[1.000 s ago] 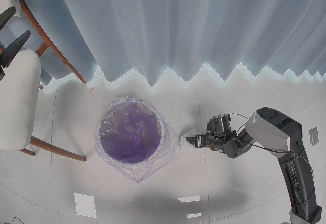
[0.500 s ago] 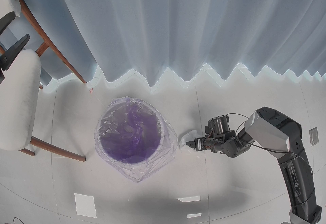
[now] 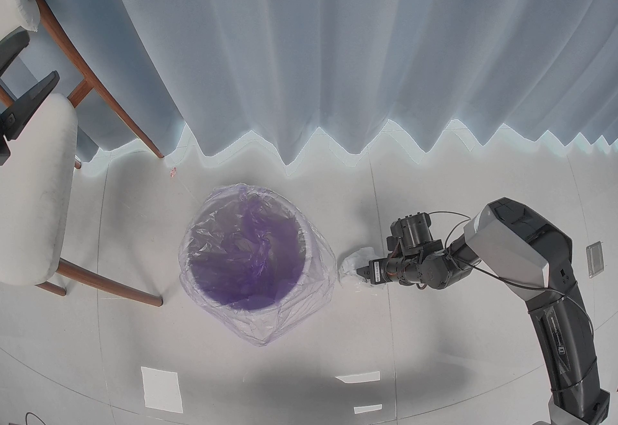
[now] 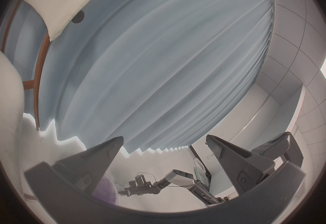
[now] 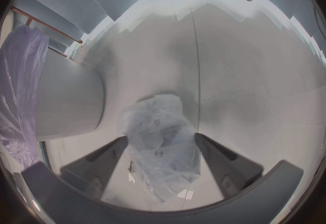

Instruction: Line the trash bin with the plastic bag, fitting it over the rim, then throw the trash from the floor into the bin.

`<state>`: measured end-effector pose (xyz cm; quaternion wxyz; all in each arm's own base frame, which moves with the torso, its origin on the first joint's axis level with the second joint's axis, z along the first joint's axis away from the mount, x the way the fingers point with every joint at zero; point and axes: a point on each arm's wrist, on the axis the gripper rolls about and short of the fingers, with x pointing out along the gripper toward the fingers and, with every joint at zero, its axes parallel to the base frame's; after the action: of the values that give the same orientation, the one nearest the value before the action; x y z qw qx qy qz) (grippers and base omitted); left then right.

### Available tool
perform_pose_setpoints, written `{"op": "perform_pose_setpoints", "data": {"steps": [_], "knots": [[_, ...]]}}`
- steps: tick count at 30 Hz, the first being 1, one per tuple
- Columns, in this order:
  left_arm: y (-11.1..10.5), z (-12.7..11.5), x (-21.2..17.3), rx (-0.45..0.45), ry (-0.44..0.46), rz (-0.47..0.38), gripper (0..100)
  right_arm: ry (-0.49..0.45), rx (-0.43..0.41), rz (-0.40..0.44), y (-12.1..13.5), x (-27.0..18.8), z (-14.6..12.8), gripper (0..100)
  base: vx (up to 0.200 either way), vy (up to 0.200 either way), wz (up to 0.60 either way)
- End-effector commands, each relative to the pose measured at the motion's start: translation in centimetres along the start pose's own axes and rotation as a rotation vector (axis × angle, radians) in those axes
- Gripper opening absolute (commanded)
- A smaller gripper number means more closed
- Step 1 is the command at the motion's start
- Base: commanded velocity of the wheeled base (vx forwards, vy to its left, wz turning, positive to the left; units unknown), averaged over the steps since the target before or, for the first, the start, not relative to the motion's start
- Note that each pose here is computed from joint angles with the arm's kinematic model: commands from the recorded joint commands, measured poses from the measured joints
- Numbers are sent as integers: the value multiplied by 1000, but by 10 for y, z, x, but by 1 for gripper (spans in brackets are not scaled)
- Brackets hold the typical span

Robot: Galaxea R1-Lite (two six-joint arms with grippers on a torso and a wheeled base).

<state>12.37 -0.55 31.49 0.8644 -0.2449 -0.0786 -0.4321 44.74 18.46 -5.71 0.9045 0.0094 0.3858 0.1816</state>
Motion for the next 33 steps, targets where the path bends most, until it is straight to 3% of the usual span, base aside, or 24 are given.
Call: {"op": "perform_pose_setpoints", "data": {"steps": [1, 11, 17, 18, 25, 26, 33], "knots": [[0, 1, 0, 2, -1, -1, 100, 15, 1, 4, 2, 0, 2, 0, 0, 0, 0], [0, 0, 0, 2, -1, 0, 100, 15, 20, 3, 3, -3, 4, 0, 0, 0, 0], [0, 0, 0, 3, -1, 1, 100, -9, 88, 15, 13, -28, 16, 0, 0, 0, 0], [0, 1, 0, 4, -1, -1, 100, -3, 103, 16, 16, -35, 15, 100, 0, 0, 0], [-2, 2, 1, 14, -7, -4, 100, -52, 85, 0, 16, -35, 10, 100, 0, 0, 0], [-9, 6, -1, 31, -20, -20, 100, -80, 72, 29, 25, -34, 14, 100, 0, 0, 0], [-9, 6, 0, 26, -16, -25, 100, -32, 40, 48, 49, -18, 23, 100, -86, 0, 0]]}}
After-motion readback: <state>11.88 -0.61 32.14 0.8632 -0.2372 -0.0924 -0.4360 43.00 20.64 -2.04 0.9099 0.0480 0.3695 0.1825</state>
